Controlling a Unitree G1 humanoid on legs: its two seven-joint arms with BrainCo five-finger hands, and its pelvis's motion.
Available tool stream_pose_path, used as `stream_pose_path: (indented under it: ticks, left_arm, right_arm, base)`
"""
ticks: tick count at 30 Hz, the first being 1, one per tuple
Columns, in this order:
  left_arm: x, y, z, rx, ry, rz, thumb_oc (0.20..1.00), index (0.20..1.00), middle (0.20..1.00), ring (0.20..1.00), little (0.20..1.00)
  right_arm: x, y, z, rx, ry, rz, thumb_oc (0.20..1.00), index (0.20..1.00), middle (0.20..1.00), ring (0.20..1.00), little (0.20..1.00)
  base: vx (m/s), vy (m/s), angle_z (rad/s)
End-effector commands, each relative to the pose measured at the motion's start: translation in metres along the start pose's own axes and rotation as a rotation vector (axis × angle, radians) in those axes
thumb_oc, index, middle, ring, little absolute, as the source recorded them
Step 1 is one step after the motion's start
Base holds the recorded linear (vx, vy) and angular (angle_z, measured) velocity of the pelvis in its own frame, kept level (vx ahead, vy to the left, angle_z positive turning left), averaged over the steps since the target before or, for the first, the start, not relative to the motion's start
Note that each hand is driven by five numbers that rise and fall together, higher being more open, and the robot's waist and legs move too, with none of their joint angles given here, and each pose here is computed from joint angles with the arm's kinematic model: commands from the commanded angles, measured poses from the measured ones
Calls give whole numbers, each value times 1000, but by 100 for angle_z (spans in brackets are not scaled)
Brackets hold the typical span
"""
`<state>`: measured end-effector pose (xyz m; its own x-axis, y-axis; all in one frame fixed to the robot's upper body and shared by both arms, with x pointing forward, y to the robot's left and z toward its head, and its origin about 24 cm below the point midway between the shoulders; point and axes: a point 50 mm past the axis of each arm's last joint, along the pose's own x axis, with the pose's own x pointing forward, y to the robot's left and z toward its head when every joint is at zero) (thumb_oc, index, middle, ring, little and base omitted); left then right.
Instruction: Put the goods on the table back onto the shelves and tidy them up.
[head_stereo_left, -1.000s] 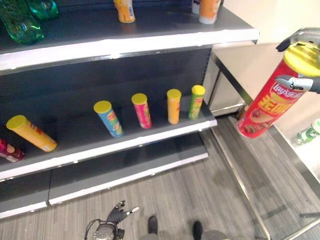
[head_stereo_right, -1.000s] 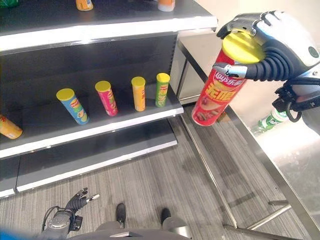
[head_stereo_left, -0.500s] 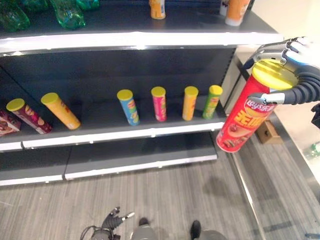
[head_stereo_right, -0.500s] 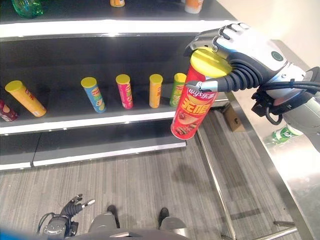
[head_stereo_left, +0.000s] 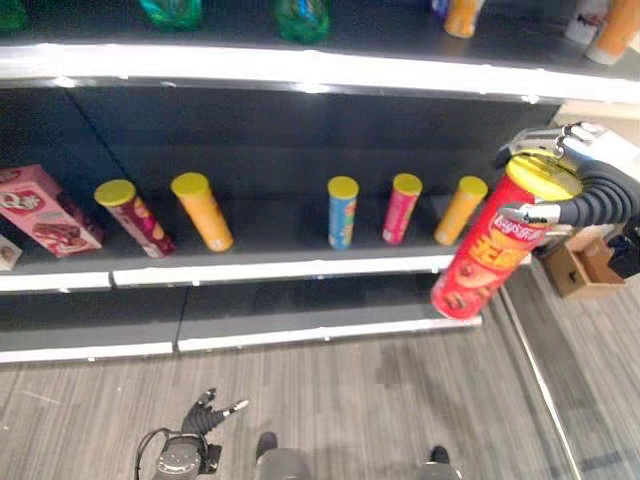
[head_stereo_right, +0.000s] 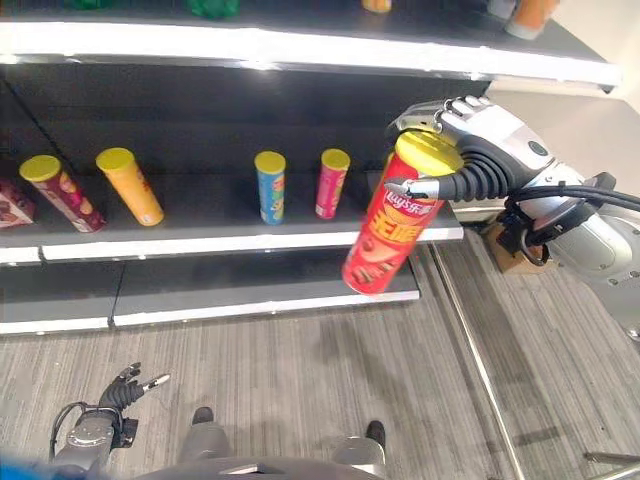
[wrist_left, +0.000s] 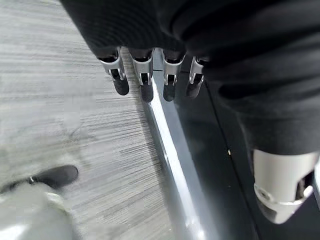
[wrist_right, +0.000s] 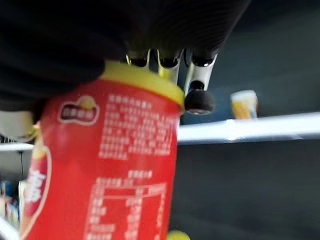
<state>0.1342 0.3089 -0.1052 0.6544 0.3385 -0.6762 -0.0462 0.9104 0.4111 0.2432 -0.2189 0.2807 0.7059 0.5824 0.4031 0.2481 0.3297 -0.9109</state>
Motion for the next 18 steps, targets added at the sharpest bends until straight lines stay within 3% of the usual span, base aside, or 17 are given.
stream_pose_path:
  ticks: [1,10,18]
  left_arm:
    - [-3,10,1,4,-40,41,1000,1000,1000,1000,1000]
    - [-7,16,-16,28,39,33,1000,1000,1000,1000,1000]
    - [2,-2,3,15,-13,-27,1000,1000,1000,1000,1000]
  right_arm:
    - [8,-25,4,-123,-21,-52,200,200,200,200,200]
    - [11,-18,2,-83,-17,-41,200,200,200,200,200]
    - [21,-20,8,-51,-66,-47,200,200,200,200,200]
  base:
    - [-83,434,-40]
    - [-21,417,-7]
    - [53,90,14]
